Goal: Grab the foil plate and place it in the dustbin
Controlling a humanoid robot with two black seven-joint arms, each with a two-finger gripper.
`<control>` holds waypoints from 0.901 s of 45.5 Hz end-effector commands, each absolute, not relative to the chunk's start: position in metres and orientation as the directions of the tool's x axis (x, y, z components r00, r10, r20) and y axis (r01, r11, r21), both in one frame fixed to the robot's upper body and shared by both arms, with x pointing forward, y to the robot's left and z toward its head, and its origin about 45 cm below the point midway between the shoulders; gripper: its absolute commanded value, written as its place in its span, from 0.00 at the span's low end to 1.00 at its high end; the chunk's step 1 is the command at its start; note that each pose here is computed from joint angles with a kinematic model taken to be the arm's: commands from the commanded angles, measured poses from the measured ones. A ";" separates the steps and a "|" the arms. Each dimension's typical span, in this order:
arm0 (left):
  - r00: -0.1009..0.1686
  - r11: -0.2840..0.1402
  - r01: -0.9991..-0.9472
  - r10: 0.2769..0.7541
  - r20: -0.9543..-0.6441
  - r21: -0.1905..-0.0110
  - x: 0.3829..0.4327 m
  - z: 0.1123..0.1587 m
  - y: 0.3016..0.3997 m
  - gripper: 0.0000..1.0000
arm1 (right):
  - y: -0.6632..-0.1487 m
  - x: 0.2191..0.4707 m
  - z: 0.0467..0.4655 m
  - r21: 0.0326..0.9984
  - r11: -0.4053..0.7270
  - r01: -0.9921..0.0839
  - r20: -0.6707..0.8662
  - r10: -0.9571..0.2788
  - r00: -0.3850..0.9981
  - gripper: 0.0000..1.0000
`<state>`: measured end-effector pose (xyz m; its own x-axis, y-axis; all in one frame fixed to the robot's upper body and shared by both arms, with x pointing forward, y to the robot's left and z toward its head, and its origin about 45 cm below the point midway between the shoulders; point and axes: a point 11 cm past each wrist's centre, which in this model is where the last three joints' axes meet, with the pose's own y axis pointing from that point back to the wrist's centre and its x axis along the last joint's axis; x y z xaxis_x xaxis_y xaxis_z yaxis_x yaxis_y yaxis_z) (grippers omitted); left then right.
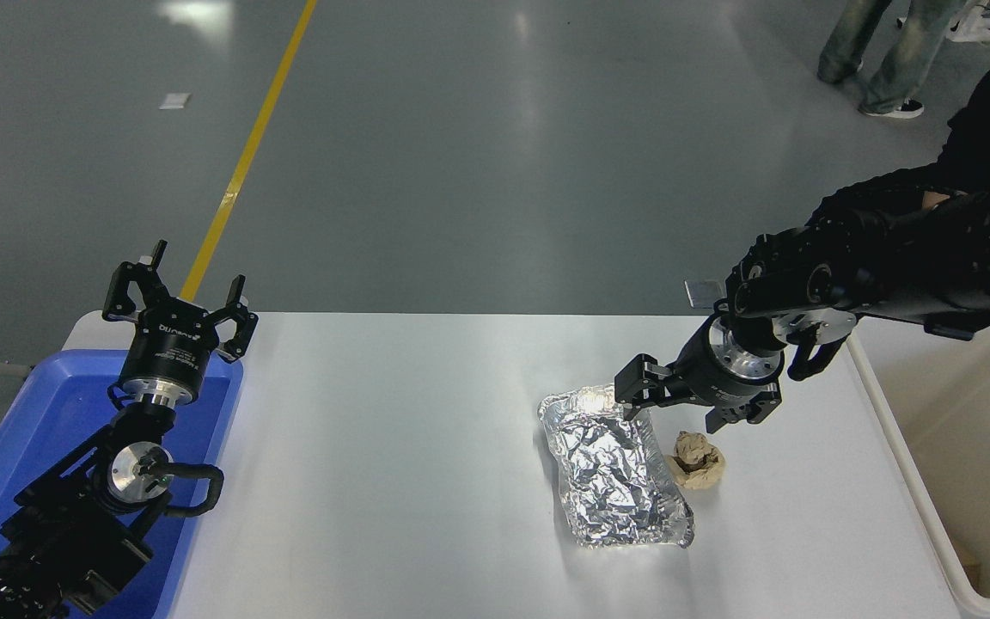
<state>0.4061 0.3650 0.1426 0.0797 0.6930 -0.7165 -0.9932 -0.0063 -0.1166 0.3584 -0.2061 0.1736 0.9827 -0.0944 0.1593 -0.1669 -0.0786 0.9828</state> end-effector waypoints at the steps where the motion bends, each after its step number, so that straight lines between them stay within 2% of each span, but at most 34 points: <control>1: 0.080 -0.006 -0.993 0.693 -0.716 -0.117 0.4061 0.1427 0.3649 0.98 | -0.211 0.351 0.137 0.974 -0.059 -0.217 0.212 -0.080 0.974 1.00; 34: 0.080 -0.006 -0.993 0.693 -0.716 -0.117 0.4061 0.1427 0.3649 0.98 | -0.221 0.335 0.094 0.973 -0.059 -0.222 0.212 -0.134 0.968 1.00; 41: 0.080 -0.006 -0.993 0.693 -0.716 -0.117 0.4061 0.1427 0.3649 0.98 | -0.218 0.338 0.089 0.969 -0.071 -0.235 0.223 -0.151 0.963 1.00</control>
